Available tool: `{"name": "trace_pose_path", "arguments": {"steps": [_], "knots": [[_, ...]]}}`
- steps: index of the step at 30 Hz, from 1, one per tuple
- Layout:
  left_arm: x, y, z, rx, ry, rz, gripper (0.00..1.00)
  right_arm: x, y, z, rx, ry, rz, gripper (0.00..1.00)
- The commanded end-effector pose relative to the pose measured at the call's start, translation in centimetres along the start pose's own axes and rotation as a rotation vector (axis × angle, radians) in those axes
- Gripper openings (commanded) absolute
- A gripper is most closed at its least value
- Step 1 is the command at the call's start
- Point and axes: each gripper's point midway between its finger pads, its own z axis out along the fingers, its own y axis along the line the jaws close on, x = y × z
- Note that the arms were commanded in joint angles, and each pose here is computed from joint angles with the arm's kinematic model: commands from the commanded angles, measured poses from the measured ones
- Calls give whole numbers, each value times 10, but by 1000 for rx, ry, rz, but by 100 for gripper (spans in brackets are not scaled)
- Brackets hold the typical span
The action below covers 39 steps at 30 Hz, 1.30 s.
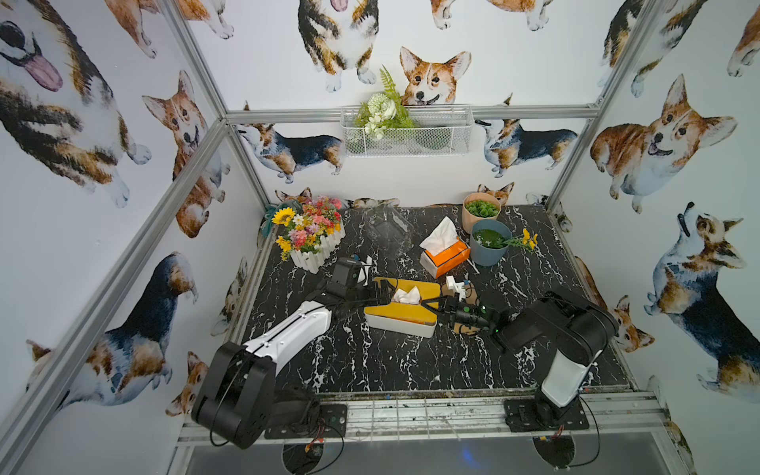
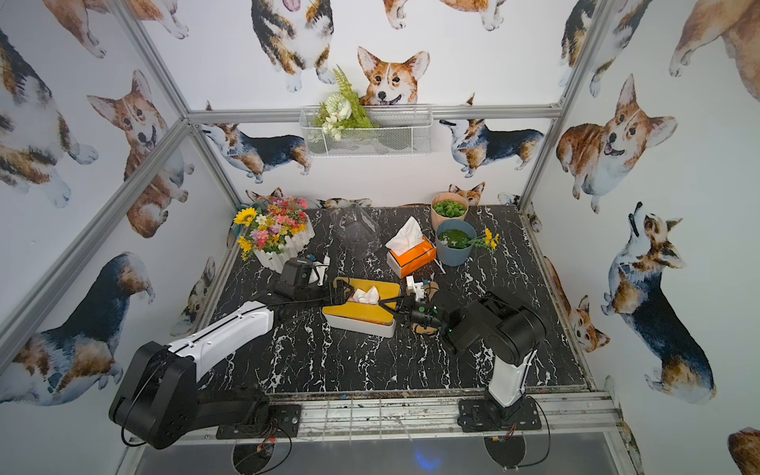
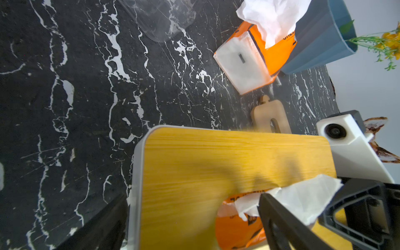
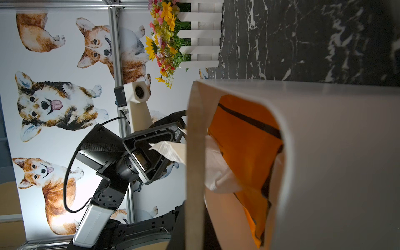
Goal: Put the tissue paper into the tissue box
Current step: Close the box lid on the tissue box.
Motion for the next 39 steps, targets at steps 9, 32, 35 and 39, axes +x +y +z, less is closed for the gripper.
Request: {"name": "trace_pose_path", "arguments": {"steps": [9, 32, 35, 39], "knots": [[-5, -2, 0, 14, -15, 8, 97, 0, 9, 1, -41, 2, -45, 0], [2, -1, 4, 22, 16, 5, 92, -1, 1, 2, -33, 4, -29, 0], [1, -2, 4, 22, 14, 6, 92, -1, -1, 1, -28, 2, -28, 0], [0, -1, 3, 20, 10, 6, 92, 0, -2, 0, -24, 1, -24, 0]]}}
